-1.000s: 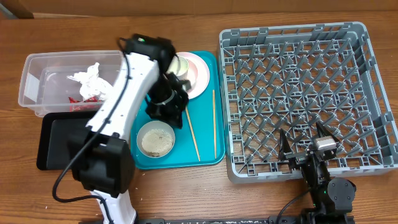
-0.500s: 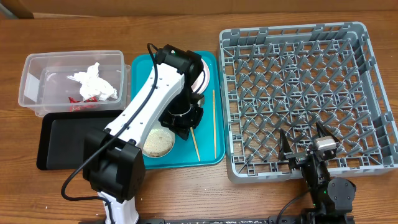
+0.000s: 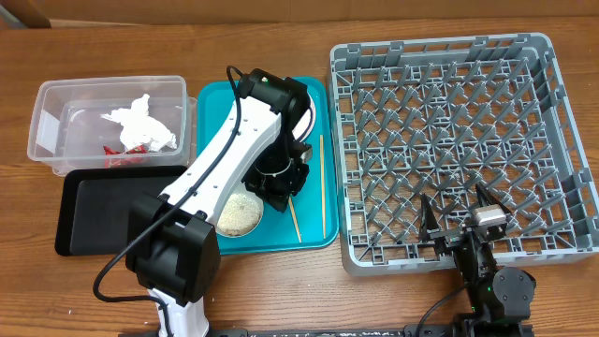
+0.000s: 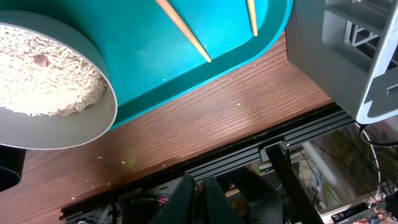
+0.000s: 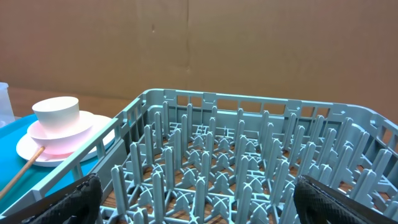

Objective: Sort waste into correct bins and load items into the dishwasher
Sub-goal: 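Reach the left gripper to the rice bowl rim and grasp it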

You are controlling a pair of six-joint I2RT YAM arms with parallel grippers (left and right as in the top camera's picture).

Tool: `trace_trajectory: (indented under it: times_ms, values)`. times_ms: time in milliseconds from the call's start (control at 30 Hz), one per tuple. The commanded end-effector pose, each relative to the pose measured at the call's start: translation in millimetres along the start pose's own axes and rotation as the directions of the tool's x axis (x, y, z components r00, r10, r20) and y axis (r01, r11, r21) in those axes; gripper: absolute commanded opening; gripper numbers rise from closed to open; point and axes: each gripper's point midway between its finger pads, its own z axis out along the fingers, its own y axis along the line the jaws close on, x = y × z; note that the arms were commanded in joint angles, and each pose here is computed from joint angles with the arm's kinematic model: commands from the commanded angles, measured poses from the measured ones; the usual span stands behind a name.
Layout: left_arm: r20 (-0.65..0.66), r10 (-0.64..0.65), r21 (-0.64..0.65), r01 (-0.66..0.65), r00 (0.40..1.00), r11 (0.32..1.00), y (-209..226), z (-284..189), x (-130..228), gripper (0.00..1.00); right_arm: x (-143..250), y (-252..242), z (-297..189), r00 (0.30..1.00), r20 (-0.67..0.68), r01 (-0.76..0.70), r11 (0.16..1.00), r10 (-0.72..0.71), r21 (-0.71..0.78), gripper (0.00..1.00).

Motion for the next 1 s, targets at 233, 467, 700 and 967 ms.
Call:
trace_trajectory:
  times_ms: [233, 467, 700, 967]
  values:
    - [0.073, -0.213, -0.173, 0.223, 0.974, 0.960, 29.3, -3.0, -3.8, 0.04, 3.0, 0.2, 0.4, 1.000, -0.002, -0.004, 1.000, 0.004, -0.001, 1.00]
    - [0.121, -0.256, -0.188, 0.275, 0.959, 0.943, 34.1, -4.2, -11.8, 0.08, 3.0, 0.2, 0.4, 1.000, -0.002, -0.004, 1.000, 0.004, -0.001, 1.00]
    - [0.142, -0.302, -0.201, 0.326, 0.943, 0.924, 39.2, 0.7, -15.1, 0.14, 3.0, 0.2, 0.4, 1.000, -0.002, -0.004, 1.000, 0.004, -0.001, 1.00]
    - [0.124, -0.307, -0.203, 0.327, 0.944, 0.923, 46.4, 33.7, -20.2, 0.14, 3.0, 0.2, 0.4, 1.000, -0.002, -0.005, 1.000, 0.005, -0.001, 1.00]
